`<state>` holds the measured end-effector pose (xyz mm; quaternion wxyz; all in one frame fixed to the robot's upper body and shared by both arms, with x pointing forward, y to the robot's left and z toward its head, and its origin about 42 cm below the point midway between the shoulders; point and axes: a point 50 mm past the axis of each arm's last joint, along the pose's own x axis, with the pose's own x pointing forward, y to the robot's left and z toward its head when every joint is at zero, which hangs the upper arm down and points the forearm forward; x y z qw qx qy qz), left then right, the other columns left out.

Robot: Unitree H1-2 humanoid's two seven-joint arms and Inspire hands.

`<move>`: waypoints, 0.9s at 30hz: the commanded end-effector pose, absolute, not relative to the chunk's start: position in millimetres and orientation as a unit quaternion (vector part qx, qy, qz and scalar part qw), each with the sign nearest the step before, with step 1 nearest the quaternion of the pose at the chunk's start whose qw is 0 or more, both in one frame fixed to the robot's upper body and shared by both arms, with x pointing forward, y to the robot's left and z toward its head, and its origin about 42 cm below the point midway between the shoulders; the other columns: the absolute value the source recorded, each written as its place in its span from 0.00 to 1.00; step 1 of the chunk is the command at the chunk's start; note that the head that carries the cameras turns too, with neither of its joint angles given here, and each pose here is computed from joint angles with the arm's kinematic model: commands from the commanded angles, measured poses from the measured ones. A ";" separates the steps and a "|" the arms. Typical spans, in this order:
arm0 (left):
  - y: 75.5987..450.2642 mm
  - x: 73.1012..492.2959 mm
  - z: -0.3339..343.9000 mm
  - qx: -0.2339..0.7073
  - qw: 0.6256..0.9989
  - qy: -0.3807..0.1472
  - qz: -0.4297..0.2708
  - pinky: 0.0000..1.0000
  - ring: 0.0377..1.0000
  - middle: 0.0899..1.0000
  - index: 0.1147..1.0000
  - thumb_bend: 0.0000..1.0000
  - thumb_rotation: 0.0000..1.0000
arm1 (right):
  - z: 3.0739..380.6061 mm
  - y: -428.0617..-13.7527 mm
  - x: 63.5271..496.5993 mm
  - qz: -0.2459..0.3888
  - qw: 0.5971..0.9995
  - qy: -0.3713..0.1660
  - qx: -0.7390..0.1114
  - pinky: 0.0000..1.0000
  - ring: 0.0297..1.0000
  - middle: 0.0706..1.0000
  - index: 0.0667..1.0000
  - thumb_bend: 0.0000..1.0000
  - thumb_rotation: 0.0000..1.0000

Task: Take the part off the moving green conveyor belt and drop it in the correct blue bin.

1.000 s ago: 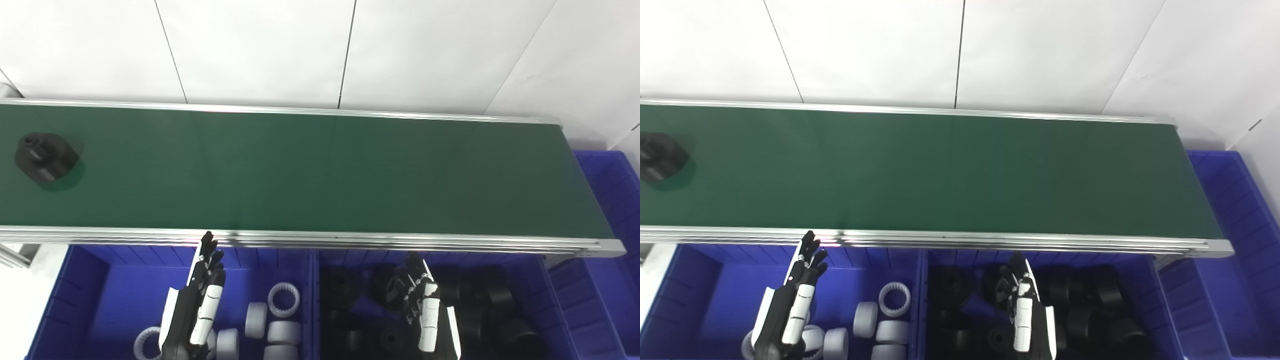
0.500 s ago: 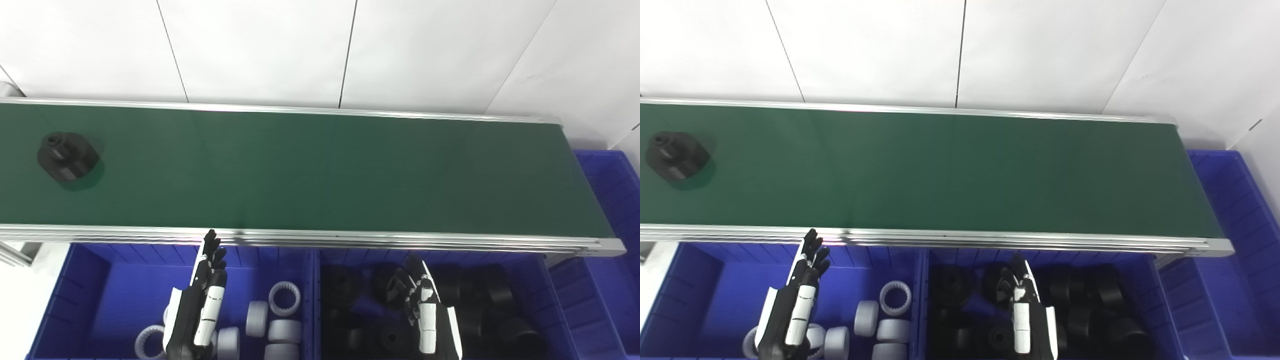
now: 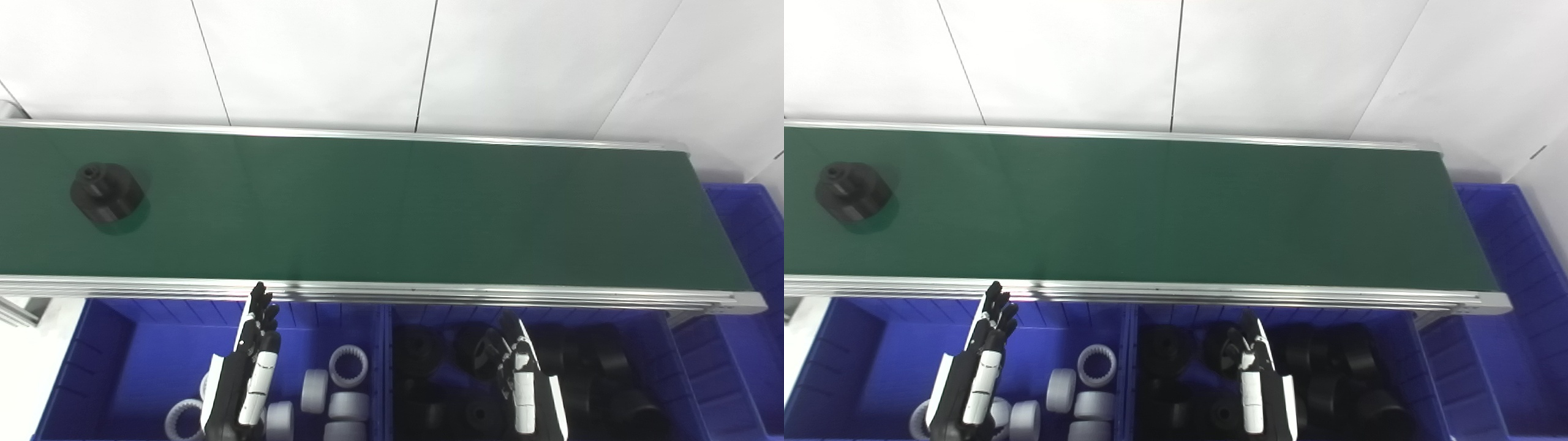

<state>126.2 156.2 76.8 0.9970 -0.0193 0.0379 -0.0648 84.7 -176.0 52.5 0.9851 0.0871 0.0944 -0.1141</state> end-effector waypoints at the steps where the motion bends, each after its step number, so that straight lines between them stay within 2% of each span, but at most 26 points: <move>1: 154.0 125.5 82.0 -0.018 0.997 0.021 -0.065 0.95 0.96 0.99 1.00 0.50 0.90 | 58.9 -176.7 86.4 -0.110 0.987 0.065 0.092 0.90 0.92 0.96 0.95 0.85 0.94; 11: 144.6 121.9 68.4 0.002 0.997 0.026 -0.069 0.88 0.94 0.98 1.00 0.51 0.91 | 46.9 -187.3 80.8 -0.101 0.988 0.073 0.088 0.89 0.93 0.98 0.99 0.85 0.93; 14: 139.2 121.8 62.2 -0.007 0.997 0.028 -0.072 0.88 0.94 0.98 1.00 0.51 0.89 | 41.6 -193.0 80.3 -0.098 0.988 0.074 0.091 0.88 0.93 0.98 1.00 0.84 0.93; 16: 136.5 122.7 58.6 -0.011 0.997 0.025 -0.075 0.89 0.94 0.98 1.00 0.50 0.85 | 38.0 -196.2 80.1 -0.096 0.989 0.073 0.091 0.88 0.92 0.98 1.00 0.83 0.92; 20: 130.9 124.7 51.3 -0.020 0.997 0.019 -0.073 0.84 0.91 0.96 0.98 0.49 0.79 | 29.9 -202.6 80.6 -0.089 0.990 0.070 0.080 0.85 0.92 0.99 1.00 0.83 0.93; 27: 124.5 128.5 46.0 -0.026 0.997 0.011 -0.069 0.80 0.90 0.95 0.96 0.46 0.74 | 23.7 -207.9 83.7 -0.084 0.991 0.070 0.083 0.87 0.93 1.00 1.00 0.84 0.90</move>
